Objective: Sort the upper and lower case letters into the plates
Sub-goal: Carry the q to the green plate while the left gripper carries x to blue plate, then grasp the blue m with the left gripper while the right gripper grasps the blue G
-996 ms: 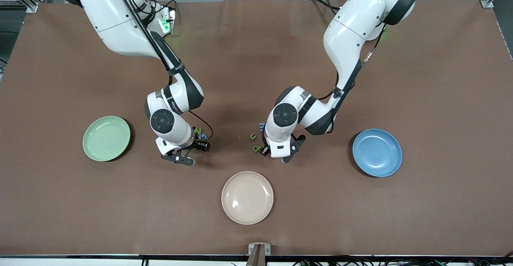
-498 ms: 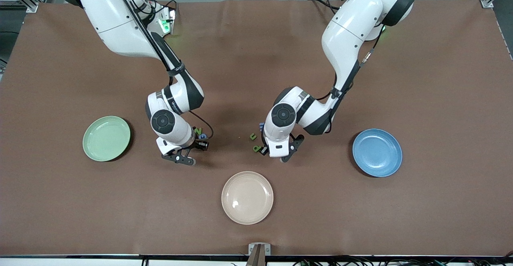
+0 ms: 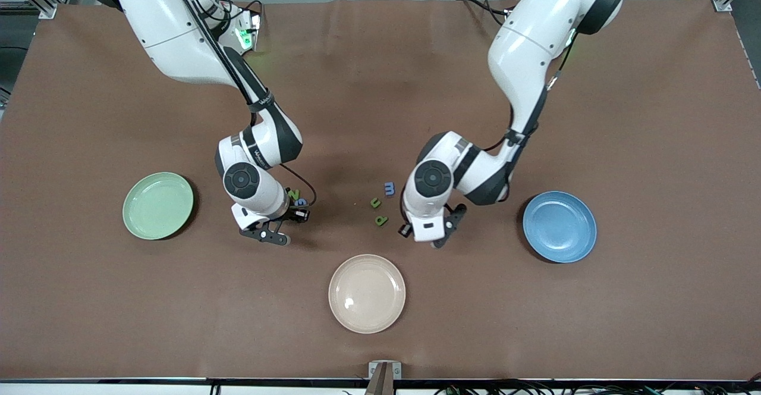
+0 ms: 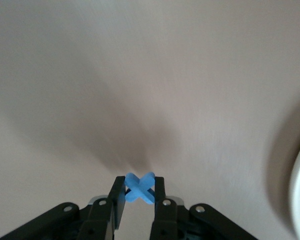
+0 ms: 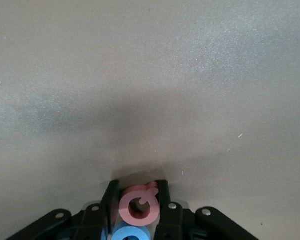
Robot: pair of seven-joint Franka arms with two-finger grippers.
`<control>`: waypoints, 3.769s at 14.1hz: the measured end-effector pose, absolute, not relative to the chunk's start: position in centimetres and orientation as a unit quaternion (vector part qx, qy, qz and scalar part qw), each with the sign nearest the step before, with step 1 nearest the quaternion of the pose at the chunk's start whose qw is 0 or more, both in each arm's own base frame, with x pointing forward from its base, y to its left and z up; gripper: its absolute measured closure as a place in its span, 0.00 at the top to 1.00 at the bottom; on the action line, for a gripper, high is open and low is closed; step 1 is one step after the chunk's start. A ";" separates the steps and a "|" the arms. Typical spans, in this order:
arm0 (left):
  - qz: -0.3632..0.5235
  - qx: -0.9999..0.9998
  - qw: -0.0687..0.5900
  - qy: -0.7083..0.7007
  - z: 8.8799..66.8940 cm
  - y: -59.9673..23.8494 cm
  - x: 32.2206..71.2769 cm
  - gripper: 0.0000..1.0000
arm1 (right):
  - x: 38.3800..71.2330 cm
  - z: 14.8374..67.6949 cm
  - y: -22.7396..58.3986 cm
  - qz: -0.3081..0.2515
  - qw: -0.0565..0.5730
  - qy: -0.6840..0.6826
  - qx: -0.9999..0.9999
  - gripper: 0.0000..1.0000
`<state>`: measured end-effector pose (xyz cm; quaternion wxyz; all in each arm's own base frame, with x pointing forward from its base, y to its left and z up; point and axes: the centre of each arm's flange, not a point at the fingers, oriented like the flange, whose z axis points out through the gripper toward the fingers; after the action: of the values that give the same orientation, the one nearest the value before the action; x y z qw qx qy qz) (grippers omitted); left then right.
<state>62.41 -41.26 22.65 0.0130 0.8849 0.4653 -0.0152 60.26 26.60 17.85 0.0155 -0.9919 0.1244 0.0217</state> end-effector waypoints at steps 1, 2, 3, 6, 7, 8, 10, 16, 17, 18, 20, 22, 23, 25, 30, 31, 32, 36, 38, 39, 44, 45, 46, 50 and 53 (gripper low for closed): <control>-0.012 0.885 0.013 0.465 24.7 -38.9 63.6 0.27 | 60.3 17.9 26.6 0.022 0.015 0.124 -0.992 0.36; -0.010 0.889 0.011 0.458 26.6 -36.3 64.5 0.27 | 60.2 17.8 26.6 0.026 0.013 0.124 -0.992 0.36; -0.009 0.893 0.007 0.449 28.1 -33.7 65.0 0.27 | 60.1 17.9 26.3 0.035 0.008 0.123 -0.992 0.36; -0.023 0.911 -0.017 0.411 29.2 -25.2 64.7 0.27 | 61.2 21.1 21.9 0.067 -0.007 0.091 -0.994 0.36; -0.033 0.916 -0.026 0.399 28.8 -22.2 64.3 0.27 | 61.8 23.0 19.4 0.070 -0.006 0.078 -0.994 0.36; -0.043 0.919 -0.033 0.390 28.2 -19.3 63.8 0.27 | 62.2 24.9 16.6 0.068 -0.002 0.064 -0.996 0.36; -0.061 0.925 -0.046 0.371 26.6 -15.3 62.7 0.27 | 61.6 27.0 11.4 0.059 0.005 0.032 -0.998 0.36; -0.057 0.934 -0.056 0.348 22.3 -6.3 61.6 0.27 | 55.9 23.5 -2.9 0.043 0.017 -0.042 -0.998 0.36; -0.058 0.934 -0.055 0.349 21.9 -5.2 61.7 0.33 | 55.5 23.1 -4.6 0.044 0.019 -0.049 -0.998 0.36; -0.059 0.933 -0.054 0.350 21.7 -4.6 61.7 0.42 | 55.2 22.9 -5.9 0.040 0.020 -0.055 -0.997 0.36; -0.059 0.934 -0.053 0.349 21.6 -4.6 61.7 0.63 | 54.8 22.6 -7.4 0.027 0.018 -0.060 -0.998 0.36; -0.055 0.937 -0.047 0.341 22.3 -5.9 61.9 0.82 | 54.3 22.1 -8.0 0.019 0.017 -0.065 -0.998 0.36; -0.053 0.939 -0.041 0.337 23.0 -7.5 62.0 0.92 | 54.0 21.8 -8.1 0.017 0.017 -0.069 -0.997 0.36; -0.057 0.941 -0.027 0.333 24.8 -12.9 61.6 1.00 | 53.5 21.3 -8.3 0.018 0.017 -0.072 -0.997 0.36; -0.060 0.952 -0.002 0.300 26.8 -29.1 57.4 0.99 | 53.1 20.5 -8.8 0.024 0.019 -0.076 -0.997 0.36; -0.061 0.957 -0.003 0.285 26.5 -32.6 55.9 0.99 | 53.0 20.4 -8.8 0.026 0.019 -0.077 -0.997 0.36; -0.060 0.961 -0.002 0.270 26.1 -36.0 54.4 0.97 | 52.9 20.2 -8.8 0.028 0.020 -0.077 -0.996 0.36; -0.039 0.978 -0.010 0.206 24.2 -45.0 50.8 0.95 | 52.8 19.5 -8.8 0.032 0.021 -0.078 -0.996 0.36; -0.026 0.982 -0.010 0.185 23.5 -47.0 50.8 0.89 | 52.7 19.2 -8.8 0.034 0.022 -0.078 -0.996 0.36; -0.024 0.983 -0.007 0.181 23.2 -47.7 51.0 0.82 | 52.7 19.1 -8.8 0.035 0.022 -0.078 -0.996 0.36; -0.027 0.985 -0.005 0.172 20.9 -49.3 51.3 0.71 | 53.2 19.8 -8.7 0.027 0.020 -0.080 -0.996 0.71; -0.030 0.985 -0.006 0.173 20.4 -49.4 51.4 0.69 | 53.6 20.5 -8.6 0.021 0.019 -0.082 -0.996 0.80; -0.032 0.985 -0.006 0.172 20.0 -49.5 51.3 0.68 | 54.1 21.5 -8.3 0.023 0.020 -0.086 -0.996 0.91; -0.031 0.986 0.005 0.165 19.0 -51.0 50.8 0.64 | 56.1 26.0 -3.7 0.055 0.024 -0.094 -0.994 1.00; -0.030 0.986 0.006 0.164 18.3 -51.2 50.7 0.62 | 56.7 27.0 2.8 0.055 0.019 -0.097 -0.994 1.00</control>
<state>50.69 -51.24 18.33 0.0062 0.9859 0.1641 -0.0304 56.66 2.84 27.02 0.0186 -0.9936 -0.0969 0.0553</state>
